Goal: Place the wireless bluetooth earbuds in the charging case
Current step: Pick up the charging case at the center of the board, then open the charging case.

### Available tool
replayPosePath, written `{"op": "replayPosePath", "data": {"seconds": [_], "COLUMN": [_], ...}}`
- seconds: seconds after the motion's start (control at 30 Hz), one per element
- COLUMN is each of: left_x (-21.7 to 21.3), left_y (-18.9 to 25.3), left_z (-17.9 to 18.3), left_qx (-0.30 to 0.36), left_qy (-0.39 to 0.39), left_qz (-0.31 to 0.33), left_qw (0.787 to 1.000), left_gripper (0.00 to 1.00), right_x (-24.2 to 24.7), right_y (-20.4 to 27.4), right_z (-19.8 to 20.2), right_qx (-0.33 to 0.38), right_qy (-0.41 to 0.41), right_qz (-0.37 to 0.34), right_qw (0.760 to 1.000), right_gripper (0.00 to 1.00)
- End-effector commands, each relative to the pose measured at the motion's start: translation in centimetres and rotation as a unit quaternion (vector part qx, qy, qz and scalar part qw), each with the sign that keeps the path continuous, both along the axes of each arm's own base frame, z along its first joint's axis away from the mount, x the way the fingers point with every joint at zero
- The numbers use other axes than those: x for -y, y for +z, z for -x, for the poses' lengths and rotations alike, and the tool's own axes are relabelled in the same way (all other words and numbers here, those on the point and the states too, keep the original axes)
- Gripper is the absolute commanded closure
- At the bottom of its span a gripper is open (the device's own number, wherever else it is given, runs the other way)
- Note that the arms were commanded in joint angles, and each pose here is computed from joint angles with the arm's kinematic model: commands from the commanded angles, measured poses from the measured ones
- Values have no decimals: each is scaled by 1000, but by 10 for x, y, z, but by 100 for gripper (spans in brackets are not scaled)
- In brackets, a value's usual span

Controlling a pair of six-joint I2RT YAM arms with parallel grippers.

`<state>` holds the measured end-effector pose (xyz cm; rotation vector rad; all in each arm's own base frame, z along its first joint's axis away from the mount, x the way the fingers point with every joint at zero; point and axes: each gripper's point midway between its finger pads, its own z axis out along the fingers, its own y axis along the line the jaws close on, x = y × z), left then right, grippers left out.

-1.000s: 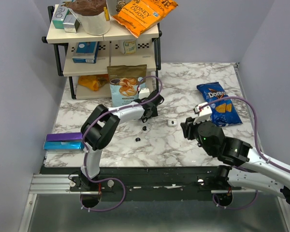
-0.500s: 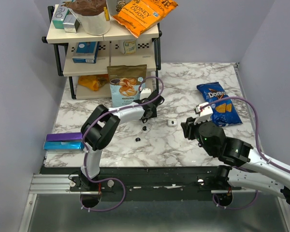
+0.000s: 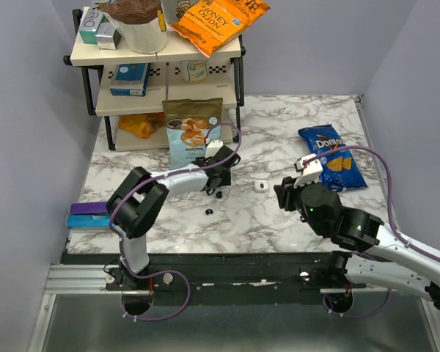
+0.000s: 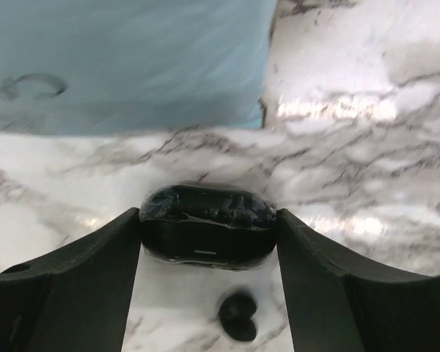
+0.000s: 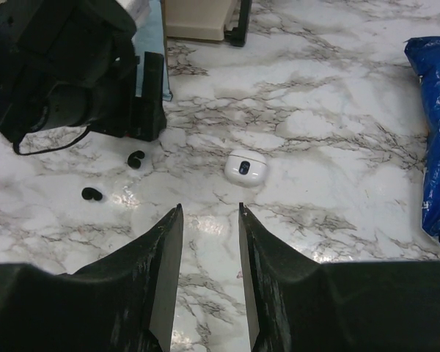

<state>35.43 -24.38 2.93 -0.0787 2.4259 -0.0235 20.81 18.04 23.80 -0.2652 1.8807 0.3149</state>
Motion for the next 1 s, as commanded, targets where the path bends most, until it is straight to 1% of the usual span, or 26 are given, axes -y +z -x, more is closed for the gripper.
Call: {"op": "replayPosePath", "data": {"seconds": [0.0,0.07,0.1,0.13,0.17,0.2,0.23,0.27,0.3,0.33,0.37,0.4,0.43,0.47,0.5,0.57,0.6,0.67,0.7,0.77,0.87,0.93,0.97], "left_x": [13,23,29,27,34,38,31,32,31,24,21,27,21,18,17,19,19,22,22,25,28,29,30], "left_y": [87,109,145,137,145,185,163,167,205,181,184,217,196,201,214,212,220,223,229,232,237,240,239], "left_z": [-3,6,8,21,31,38,54,65,75,88,96,116,129,134,142,151,155,166,169,172,176,177,176], "left_qx": [105,124,170,169,181,244,243,262,330,327,350,413,420,447,474,487,507,522,539,543,551,559,558], "left_qy": [-65,-112,-133,-164,-194,-213,-233,-253,-264,-275,-293,-336,-348,-353,-362,-385,-392,-419,-425,-434,-439,-441,-441], "left_qz": [61,96,132,131,158,202,200,218,255,254,252,282,275,267,269,258,253,248,243,245,237,223,218], "left_qw": [990,981,967,963,951,924,920,905,870,868,853,798,792,777,756,741,725,700,685,676,669,666,669], "left_gripper": [82,86,87,88,92,95,97,100,100,100,100,100,100,100,100,100,100,100,100,100,100,100,100], "right_x": [-6,-9,-12,-18,-23,-27,-37,-43,-48,-55,-60,-61,-66,-71,-73,-85,-92,-103,-109,-115,-121,-124,-124], "right_y": [35,46,52,62,66,72,79,83,88,92,104,103,106,113,111,112,109,103,92,81,66,58,56], "right_z": [-6,-7,-7,-8,-7,-7,-4,-3,-1,3,3,4,7,7,9,16,17,25,24,25,26,26,25], "right_qx": [21,26,30,33,34,40,43,45,49,46,46,35,30,27,17,3,-11,-32,-51,-67,-88,-96,-97], "right_qy": [-2,2,8,19,28,42,69,86,104,124,128,131,145,152,159,192,201,230,235,241,247,248,248], "right_qz": [-22,-26,-28,-33,-33,-28,-31,-32,-30,-32,-40,-37,-38,-40,-37,-37,-31,-25,-11,-1,11,16,18], "right_qw": [1000,999,999,999,998,998,996,995,993,991,990,990,988,987,986,981,979,972,971,968,965,964,964], "right_gripper": [55,55,55,55,55,54,51,48,45,37,35,34,31,30,29,25,24,22,21,21,21,20,20]}}
